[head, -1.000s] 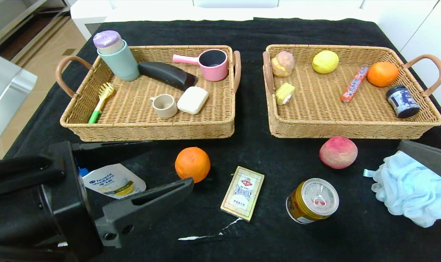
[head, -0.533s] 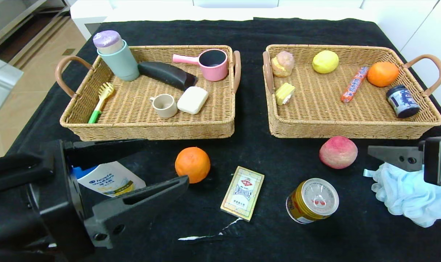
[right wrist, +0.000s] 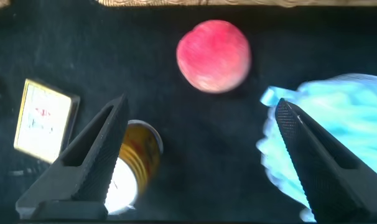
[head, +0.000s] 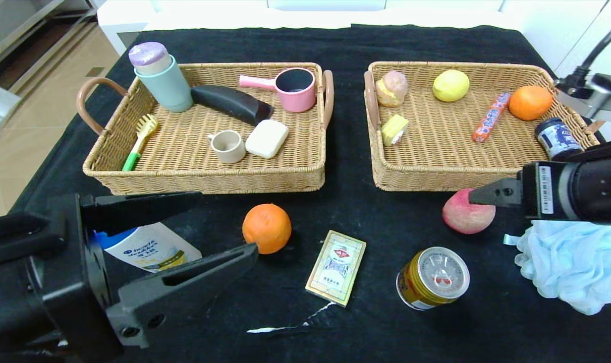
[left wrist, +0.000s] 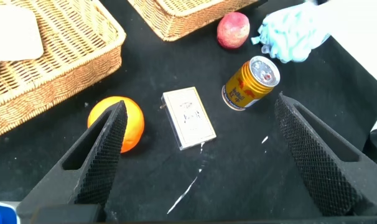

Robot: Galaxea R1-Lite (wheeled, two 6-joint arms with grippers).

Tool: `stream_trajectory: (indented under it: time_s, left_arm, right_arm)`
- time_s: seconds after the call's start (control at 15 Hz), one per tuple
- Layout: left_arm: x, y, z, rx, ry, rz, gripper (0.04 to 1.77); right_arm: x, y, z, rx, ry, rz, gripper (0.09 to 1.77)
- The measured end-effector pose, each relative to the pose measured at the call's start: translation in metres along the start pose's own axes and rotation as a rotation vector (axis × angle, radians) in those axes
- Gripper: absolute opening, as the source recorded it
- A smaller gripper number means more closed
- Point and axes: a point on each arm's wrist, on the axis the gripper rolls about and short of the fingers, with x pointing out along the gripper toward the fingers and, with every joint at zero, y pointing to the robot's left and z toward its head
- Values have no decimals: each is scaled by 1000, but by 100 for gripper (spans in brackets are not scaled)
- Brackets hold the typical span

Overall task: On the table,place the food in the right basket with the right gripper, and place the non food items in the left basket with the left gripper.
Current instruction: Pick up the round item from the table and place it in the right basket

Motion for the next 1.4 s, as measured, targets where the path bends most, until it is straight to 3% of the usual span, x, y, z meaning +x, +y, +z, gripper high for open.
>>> stream_trajectory:
  time_s: [0.4,1.4]
  left_arm:
    - [-3,0,1,5,-9,0,172]
    - [-7,0,2,6,-21,2,172]
  right_arm:
    - [35,8,6,41,39,-51,171]
    - [83,11,3,97,102,-128,171]
